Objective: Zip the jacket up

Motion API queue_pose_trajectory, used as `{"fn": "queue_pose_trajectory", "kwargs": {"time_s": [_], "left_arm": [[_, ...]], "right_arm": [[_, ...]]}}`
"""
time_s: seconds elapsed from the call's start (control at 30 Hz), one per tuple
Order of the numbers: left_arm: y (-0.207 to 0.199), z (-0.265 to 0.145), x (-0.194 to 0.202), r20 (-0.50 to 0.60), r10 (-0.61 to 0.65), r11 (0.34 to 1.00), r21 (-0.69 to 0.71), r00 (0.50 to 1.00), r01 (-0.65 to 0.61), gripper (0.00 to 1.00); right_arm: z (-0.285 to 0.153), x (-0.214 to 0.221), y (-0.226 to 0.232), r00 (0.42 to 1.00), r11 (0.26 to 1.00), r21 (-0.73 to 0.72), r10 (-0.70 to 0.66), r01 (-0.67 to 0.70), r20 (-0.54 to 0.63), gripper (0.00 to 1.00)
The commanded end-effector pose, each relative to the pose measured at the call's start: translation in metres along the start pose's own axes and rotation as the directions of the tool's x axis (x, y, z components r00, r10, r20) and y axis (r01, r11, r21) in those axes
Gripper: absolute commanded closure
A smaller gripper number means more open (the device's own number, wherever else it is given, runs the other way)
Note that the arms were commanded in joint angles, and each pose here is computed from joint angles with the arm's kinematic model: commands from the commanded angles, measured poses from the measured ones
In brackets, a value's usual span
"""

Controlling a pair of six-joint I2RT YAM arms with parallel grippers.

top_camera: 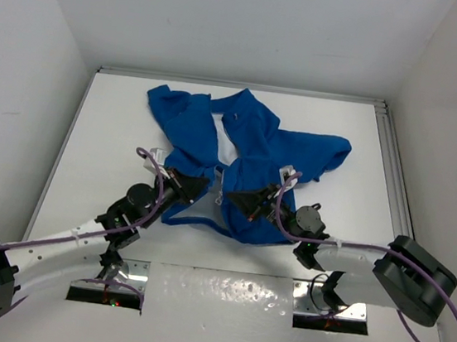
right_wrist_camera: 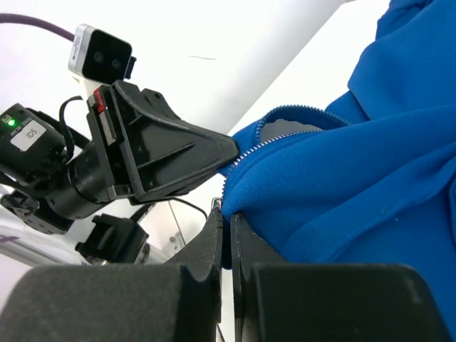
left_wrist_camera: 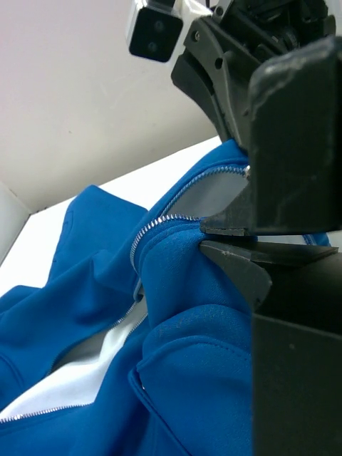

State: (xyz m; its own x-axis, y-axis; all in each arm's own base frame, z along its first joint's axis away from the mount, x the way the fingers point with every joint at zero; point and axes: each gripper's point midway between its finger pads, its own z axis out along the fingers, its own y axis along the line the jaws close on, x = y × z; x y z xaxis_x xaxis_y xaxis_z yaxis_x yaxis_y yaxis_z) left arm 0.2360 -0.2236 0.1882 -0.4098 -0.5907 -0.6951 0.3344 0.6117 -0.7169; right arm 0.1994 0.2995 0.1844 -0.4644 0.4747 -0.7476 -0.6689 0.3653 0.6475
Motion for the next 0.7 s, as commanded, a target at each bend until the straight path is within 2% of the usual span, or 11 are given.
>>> {"fn": "queue_pose_trajectory", "kwargs": {"time_s": [0.0,0.3,0.67], "left_arm": [[-0.021,-0.004,-0.015,0.047,-0.034,0.996,0.079,0.998,0.03,1.0],[-0.034,-0.007,-0.008,0.015,-0.067,0.983,0.172,0.998,0.063,1.0],[-0.032,-0.01,-0.001,-0.002,-0.056,0.981,0.186,0.998,0.055,1.0]], "right_arm": [[0.01,-0.04,0.035,0.989,0.991,-0.13,-0.002,0.022,0.147,1.0],[0.006,-0.049,0.043,0.977,0.982,-0.188,0.066,-0.028,0.203,1.0],[0.006,-0.057,0.045,0.969,0.981,-0.193,0.077,-0.031,0.233,1.0]]}}
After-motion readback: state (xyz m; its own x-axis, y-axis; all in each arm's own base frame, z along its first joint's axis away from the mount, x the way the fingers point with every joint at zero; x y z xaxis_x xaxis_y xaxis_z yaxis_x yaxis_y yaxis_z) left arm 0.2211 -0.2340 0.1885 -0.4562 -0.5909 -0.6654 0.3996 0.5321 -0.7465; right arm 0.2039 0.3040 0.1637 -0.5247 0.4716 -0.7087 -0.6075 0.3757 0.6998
